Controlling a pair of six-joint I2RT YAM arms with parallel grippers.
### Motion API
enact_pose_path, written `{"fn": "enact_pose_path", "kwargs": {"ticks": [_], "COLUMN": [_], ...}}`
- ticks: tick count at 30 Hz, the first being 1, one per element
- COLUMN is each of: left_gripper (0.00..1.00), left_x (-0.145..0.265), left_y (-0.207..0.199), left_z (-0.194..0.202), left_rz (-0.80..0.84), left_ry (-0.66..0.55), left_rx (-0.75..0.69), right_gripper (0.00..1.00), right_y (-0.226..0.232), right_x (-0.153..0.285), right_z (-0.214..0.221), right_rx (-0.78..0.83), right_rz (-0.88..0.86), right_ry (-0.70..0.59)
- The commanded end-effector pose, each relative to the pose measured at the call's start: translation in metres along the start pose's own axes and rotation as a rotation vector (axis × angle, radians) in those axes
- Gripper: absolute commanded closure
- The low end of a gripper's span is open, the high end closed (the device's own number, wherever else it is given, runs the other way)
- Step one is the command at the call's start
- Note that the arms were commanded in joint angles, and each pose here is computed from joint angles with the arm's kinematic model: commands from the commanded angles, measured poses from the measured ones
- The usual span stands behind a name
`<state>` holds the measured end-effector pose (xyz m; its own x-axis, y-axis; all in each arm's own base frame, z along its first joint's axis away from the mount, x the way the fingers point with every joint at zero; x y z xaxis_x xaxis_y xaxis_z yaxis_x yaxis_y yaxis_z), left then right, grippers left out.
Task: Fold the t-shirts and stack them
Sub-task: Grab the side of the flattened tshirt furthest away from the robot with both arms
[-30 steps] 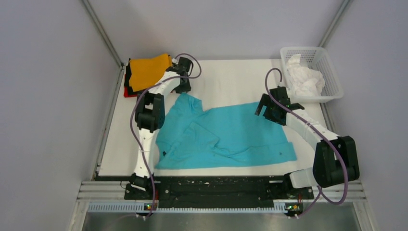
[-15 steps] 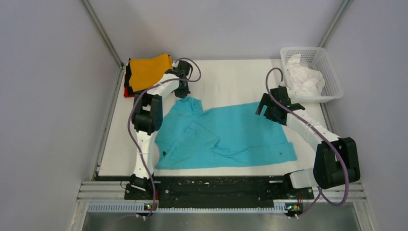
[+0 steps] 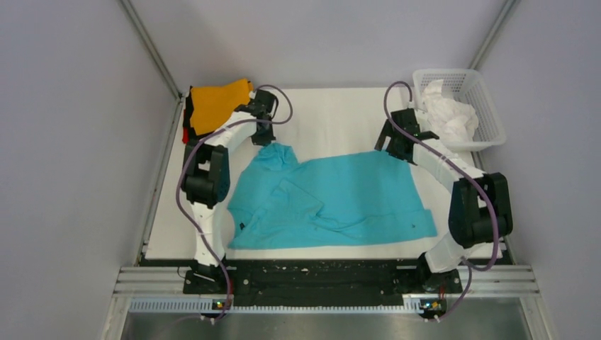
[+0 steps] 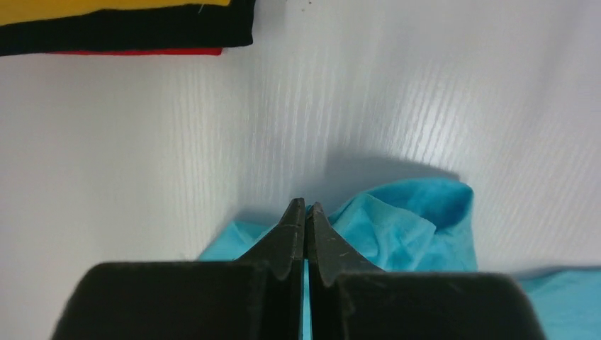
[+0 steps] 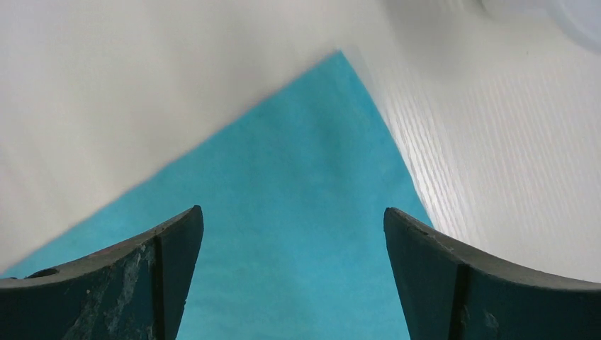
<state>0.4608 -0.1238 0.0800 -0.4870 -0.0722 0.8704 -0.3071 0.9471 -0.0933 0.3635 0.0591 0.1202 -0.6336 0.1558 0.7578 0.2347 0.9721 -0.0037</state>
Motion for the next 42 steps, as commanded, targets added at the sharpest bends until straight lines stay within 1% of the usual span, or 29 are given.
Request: {"fn": "enact_pose_path", "kwargs": {"ticks": [1, 9, 12, 19, 23, 24, 28, 30, 32, 35, 37, 38, 39, 42], "left_gripper": [1.00, 1.00, 1.00, 1.00, 1.00, 1.00, 1.00, 1.00, 1.00, 1.00, 1.00, 1.00, 1.00, 1.00], "left_x": [0.048, 0.062, 0.069, 0.086, 0.092, 0.093, 0.100, 0.103, 0.106, 0.107, 0.107, 0.107, 0.108, 0.115], "left_y": [-0.014, -0.023, -0.022, -0.020, -0.017, -0.016, -0.012, -0.011, -0.009, -0.006, -0.006, -0.005, -0.006, -0.005], "left_z": [-0.027, -0.014, -0.007, 0.007, 0.014, 0.015, 0.020, 0.024, 0.026, 0.031, 0.034, 0.036, 0.036, 0.036], "left_rz": [0.139, 0.229, 0.245, 0.289, 0.299, 0.298, 0.302, 0.307, 0.308, 0.307, 0.308, 0.308, 0.312, 0.321], "left_ry": [-0.119, -0.072, -0.067, -0.065, -0.068, -0.069, -0.070, -0.071, -0.074, -0.068, -0.060, -0.057, -0.056, -0.064], "left_rx": [0.023, 0.043, 0.042, 0.050, 0.058, 0.058, 0.065, 0.066, 0.069, 0.073, 0.076, 0.078, 0.078, 0.081], "right_gripper": [0.04, 0.11, 0.13, 0.24, 0.37, 0.39, 0.49, 0.56, 0.67, 0.78, 0.90, 0.98, 1.00, 1.00], "right_y": [-0.005, -0.009, -0.013, -0.019, -0.025, -0.026, -0.031, -0.032, -0.033, -0.029, -0.025, -0.025, -0.025, -0.024], "right_x": [-0.025, -0.088, -0.100, -0.107, -0.102, -0.099, -0.089, -0.087, -0.087, -0.093, -0.094, -0.094, -0.093, -0.084], "right_z": [-0.047, -0.068, -0.066, -0.041, -0.023, -0.020, -0.011, -0.008, -0.007, -0.008, -0.012, -0.016, -0.020, -0.032], "right_rx": [0.001, 0.034, 0.055, 0.070, 0.066, 0.060, 0.040, 0.034, 0.030, 0.022, 0.012, 0.004, -0.001, -0.001], "right_rz": [0.130, 0.303, 0.353, 0.371, 0.375, 0.375, 0.367, 0.363, 0.363, 0.344, 0.327, 0.324, 0.323, 0.305], "right_ry": [-0.093, -0.040, -0.013, 0.046, 0.077, 0.081, 0.071, 0.063, 0.054, 0.046, 0.028, 0.012, -0.006, -0.055]}}
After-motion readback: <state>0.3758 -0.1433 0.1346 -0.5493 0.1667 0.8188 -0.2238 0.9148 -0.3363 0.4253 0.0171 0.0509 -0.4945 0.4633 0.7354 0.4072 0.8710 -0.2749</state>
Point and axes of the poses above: each gripper's point midway between its finger pads, its own x axis back along the fingers, its own y axis along the line the jaws close on, z = x × y, the point moved 3 cm from there along x, back along the fingers, and after that the axes turned 11 degrees about x, right-handed, at the moved point
